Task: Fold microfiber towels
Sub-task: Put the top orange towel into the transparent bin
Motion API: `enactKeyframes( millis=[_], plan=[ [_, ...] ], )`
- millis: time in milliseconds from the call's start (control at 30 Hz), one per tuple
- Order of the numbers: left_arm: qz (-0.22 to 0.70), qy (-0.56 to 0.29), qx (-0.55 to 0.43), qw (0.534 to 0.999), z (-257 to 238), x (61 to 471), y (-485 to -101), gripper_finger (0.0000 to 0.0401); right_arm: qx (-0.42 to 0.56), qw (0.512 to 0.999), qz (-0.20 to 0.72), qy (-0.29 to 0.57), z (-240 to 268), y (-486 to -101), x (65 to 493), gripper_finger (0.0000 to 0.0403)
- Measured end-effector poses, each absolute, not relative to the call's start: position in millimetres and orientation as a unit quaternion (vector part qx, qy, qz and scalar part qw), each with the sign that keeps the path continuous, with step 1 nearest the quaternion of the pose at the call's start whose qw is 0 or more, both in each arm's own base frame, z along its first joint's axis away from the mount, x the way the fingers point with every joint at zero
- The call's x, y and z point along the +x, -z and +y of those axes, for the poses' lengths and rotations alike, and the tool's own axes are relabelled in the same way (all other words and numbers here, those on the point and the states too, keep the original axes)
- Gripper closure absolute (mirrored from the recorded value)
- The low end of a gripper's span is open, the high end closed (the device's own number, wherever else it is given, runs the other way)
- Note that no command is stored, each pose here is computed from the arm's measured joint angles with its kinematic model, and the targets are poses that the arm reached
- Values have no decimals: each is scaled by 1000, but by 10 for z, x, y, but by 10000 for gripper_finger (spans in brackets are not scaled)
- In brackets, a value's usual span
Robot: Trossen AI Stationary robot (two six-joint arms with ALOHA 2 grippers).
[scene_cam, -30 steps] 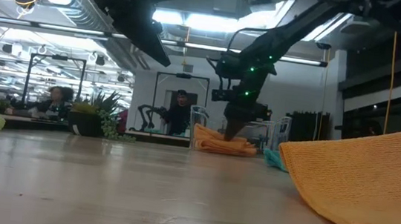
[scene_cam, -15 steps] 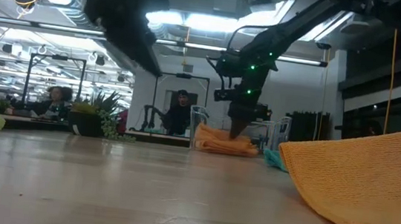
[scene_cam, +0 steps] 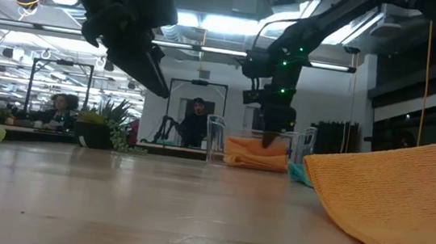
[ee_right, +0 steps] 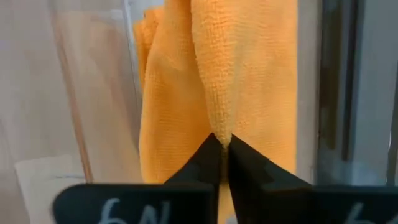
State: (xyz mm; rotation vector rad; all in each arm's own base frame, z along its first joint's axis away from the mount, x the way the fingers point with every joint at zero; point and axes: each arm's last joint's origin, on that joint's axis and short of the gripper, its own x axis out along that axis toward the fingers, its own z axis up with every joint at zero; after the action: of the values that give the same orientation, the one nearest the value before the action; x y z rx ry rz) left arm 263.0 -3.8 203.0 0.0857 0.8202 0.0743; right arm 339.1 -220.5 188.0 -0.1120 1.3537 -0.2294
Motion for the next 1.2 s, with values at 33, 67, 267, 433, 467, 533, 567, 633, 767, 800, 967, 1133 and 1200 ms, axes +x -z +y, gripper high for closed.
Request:
enactKeyframes(
  millis=[33, 67, 267, 433, 467, 533, 567, 633, 767, 800, 967, 1133, 1200],
  plan=[
    [399, -36, 42, 915, -38, 2629, -2030, 246, -51, 774, 623, 105, -2205, -1880, 3394, 361],
    [399, -36, 41, 915, -38, 2629, -2030, 246, -49, 776, 621, 104, -2205, -1881, 3397, 350],
    [399, -36, 42, 915, -38, 2629, -2029, 246, -20, 757, 649, 67, -2151, -1936, 3337, 276],
    [399, -36, 42, 915, -36, 2629, -2029, 246, 2, 768, 632, 103, -2206, -2143, 3392, 235],
    [399, -36, 42, 915, -36, 2629, -2029, 246, 19, 777, 616, 127, -2227, -2183, 3423, 231],
    [399, -36, 42, 915, -36, 2629, -2030, 246, 65, 796, 572, 185, -2290, -2247, 3482, 227],
    [399, -36, 42, 915, -36, 2629, -2030, 246, 95, 802, 549, 214, -2319, -2265, 3504, 227],
    [399, -36, 42, 915, -36, 2630, -2030, 246, 151, 803, 512, 267, -2366, -2282, 3523, 228],
    [397, -36, 42, 916, -36, 2633, -2033, 246, 179, 814, 469, 292, -2433, -2266, 3587, 236],
    [397, -36, 42, 916, -36, 2633, -2033, 246, 176, 819, 462, 291, -2437, -2254, 3616, 239],
    [396, -36, 42, 916, -36, 2634, -2034, 246, 184, 818, 476, 265, -2395, -2031, 3738, 251],
    [396, -36, 42, 917, -36, 2634, -2034, 246, 200, 801, 521, 215, -2331, -1801, 3764, 257],
    [396, -35, 45, 916, -36, 2634, -2034, 246, 199, 791, 540, 207, -2309, -1782, 3731, 258]
  ],
)
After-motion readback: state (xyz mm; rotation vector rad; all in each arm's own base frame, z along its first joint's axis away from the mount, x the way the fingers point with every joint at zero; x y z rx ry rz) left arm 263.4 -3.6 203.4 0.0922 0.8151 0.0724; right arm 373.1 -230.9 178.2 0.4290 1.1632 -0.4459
